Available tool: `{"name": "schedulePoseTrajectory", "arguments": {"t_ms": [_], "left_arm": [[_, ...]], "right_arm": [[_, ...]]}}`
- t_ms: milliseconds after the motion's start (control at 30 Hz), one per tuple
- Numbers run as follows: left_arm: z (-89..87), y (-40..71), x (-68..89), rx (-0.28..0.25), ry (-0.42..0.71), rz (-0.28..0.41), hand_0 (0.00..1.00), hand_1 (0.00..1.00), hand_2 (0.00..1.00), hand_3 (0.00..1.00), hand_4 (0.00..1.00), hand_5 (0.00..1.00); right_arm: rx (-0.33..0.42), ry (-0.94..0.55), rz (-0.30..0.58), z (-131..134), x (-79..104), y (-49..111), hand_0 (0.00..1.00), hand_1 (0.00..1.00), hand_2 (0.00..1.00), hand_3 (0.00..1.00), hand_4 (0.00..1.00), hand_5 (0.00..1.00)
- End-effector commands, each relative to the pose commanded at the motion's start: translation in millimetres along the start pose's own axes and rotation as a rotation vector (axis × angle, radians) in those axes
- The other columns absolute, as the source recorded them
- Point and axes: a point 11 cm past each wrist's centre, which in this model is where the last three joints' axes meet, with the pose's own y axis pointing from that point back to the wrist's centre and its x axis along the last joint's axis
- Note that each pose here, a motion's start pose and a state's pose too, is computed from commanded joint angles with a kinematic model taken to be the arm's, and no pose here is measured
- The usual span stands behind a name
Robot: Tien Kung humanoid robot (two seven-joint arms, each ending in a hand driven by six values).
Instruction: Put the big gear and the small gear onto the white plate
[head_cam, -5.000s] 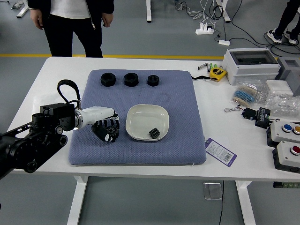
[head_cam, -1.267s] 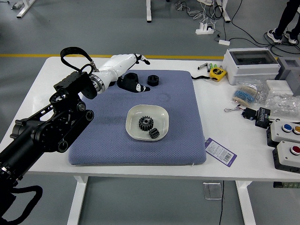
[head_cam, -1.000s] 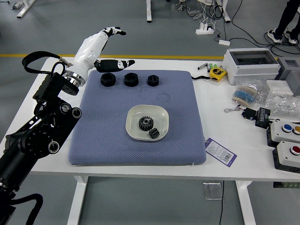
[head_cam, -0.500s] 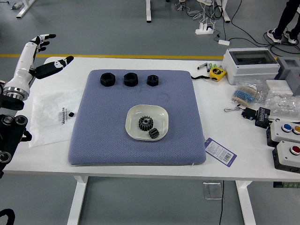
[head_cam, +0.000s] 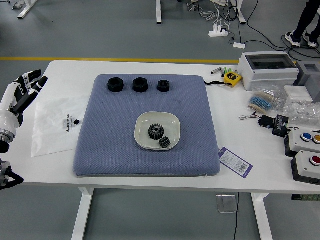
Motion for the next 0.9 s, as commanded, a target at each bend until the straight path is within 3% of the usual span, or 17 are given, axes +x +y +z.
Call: {"name": "schedulePoseTrajectory", "arguments": {"t_ms": [133,267,300,467,500,600,900], "left_arm": [[-16.2,18.4,-15.7,0.044,0.205,-0.047,0.768,0.725,0.788,0.745,0.998,0.762],[-28.2,26.6,-24.6,0.077,0.385,-0.043,0.768,0.725,0.788,0.745,0.998,0.762],[-30.1,27.9,-26.2,0.081,0.425,-0.039,0.758,0.727,0.792,0.748,0.998,0.863],[-25.4,29.1,-23.7,0.064,0.432,-0.008,0.758,0.727,0.792,0.748,0.998,0.863],[-24.6,29.1,-22.8,0.060,0.431,-0.002,0.771,0.776,0.853,0.835,0.973,0.998],[-21.6,30.2,-18.0,0.038,0.432,0.025,0.771,0.776,0.853,0.835,0.973,0.998],[-24.4,33.1,-19.2,0.046,0.441,0.026,0.790,0.795,0.861,0.841,0.965,0.998]], "right_arm": [[-0.011,0.005,0.002,6.4,0.7,-0.5,0.661,0.647,0.728,0.589,0.792,0.714],[-0.020,0.009,0.003,11.8,1.1,-0.8,0.661,0.647,0.728,0.589,0.792,0.714],[-0.022,0.013,0.004,13.1,1.2,-0.9,0.660,0.647,0.728,0.590,0.791,0.715],[-0.024,0.014,0.007,14.5,3.5,-1.3,0.660,0.647,0.728,0.590,0.791,0.715],[-0.024,0.013,0.007,14.6,3.7,-1.3,0.659,0.647,0.727,0.589,0.791,0.715],[-0.022,0.011,0.009,14.5,4.4,-1.4,0.659,0.647,0.727,0.589,0.791,0.715],[-0.019,0.034,0.012,11.1,3.7,-1.0,0.658,0.644,0.728,0.588,0.788,0.712]]}}
